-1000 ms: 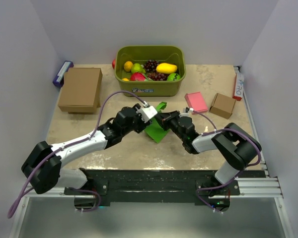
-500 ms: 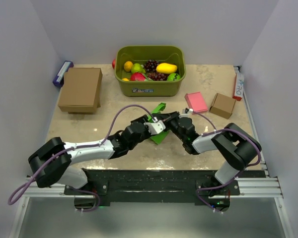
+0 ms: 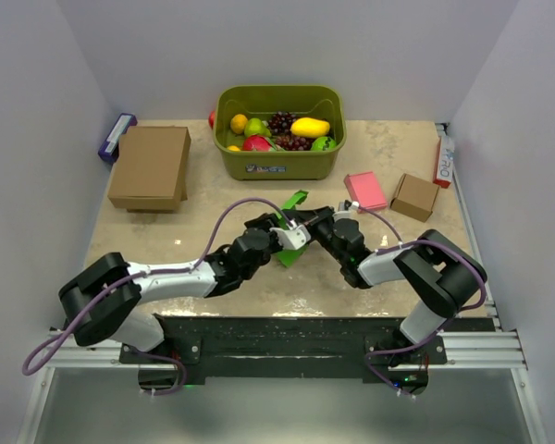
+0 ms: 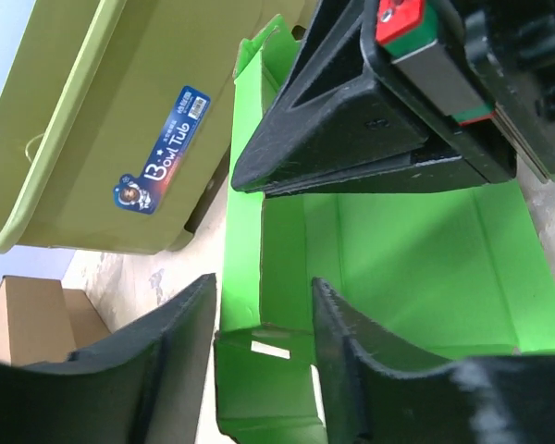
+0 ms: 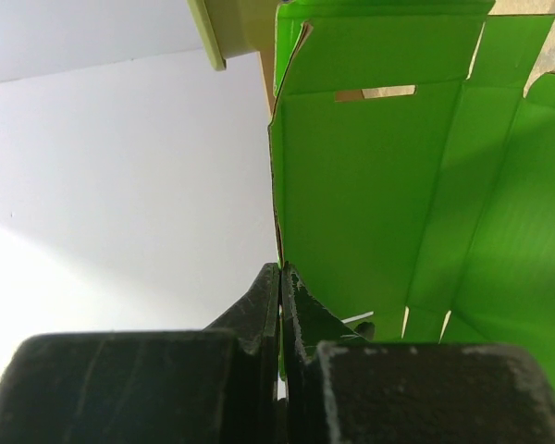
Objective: Fold the paper box
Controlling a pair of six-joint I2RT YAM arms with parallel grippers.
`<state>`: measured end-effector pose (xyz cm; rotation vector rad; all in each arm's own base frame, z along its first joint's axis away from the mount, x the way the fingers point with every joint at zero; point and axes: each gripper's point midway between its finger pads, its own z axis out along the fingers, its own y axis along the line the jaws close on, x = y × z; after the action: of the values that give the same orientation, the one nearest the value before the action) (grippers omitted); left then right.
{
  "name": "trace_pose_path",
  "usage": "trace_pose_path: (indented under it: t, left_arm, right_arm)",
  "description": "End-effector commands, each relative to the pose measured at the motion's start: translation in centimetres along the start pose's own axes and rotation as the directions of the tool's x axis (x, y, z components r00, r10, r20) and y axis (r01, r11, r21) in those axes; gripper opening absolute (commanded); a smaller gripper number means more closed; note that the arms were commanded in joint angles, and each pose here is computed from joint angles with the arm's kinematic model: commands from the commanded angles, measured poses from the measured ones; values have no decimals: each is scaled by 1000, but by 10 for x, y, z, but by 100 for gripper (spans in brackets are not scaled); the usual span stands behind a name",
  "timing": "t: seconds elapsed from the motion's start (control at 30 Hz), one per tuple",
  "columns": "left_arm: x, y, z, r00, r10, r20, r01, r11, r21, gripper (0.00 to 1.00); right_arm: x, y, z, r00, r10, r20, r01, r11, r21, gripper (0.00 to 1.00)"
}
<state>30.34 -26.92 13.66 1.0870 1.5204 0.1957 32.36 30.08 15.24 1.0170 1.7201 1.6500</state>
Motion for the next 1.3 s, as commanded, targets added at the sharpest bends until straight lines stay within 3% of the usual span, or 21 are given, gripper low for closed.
trace_pose_path:
  t: [0.0, 0.1, 0.27, 0.37, 0.57, 0.77, 0.87, 1.03, 1.27]
  left_arm:
    - [-30, 13, 1, 995, -78, 62, 79, 997, -17, 65]
    - [-45, 15, -13, 984, -158, 80, 154, 986, 60, 78]
    - [-66, 24, -47, 929, -352, 114, 335, 931, 145, 89]
    - [-69, 29, -60, 869, -486, 94, 469, 869, 156, 92]
    - [-27, 37, -67, 726, -687, 21, 686, 727, 33, 91]
    - [14, 75, -88, 556, -824, 110, 830, 543, -126, 89]
    - [44, 67, -90, 479, -872, 100, 874, 462, -153, 90]
    - [71, 32, -79, 472, -882, 0, 873, 467, -145, 90]
    - [70, 6, -56, 492, -871, -8, 870, 492, -27, 83]
  right_arm:
    - [3, 10, -3, 1000, 0, -8, -1, 999, -40, 0]
    - [1, 12, -4, 1000, -2, 3, 2, 999, -44, 0]
    - [-2, 17, -5, 1000, -18, 24, 19, 999, -41, 0]
    - [-4, 18, -5, 999, -34, 37, 35, 999, -35, 0]
    - [-5, 16, -5, 998, -50, 44, 51, 999, -13, 0]
    - [-6, 15, -5, 997, -51, 50, 51, 999, -7, 0]
    - [-7, 17, -5, 997, -53, 56, 54, 999, -9, 0]
    - [-7, 17, -5, 997, -63, 54, 64, 998, -1, 0]
    - [-5, 22, -6, 997, -61, 50, 62, 998, -8, 0]
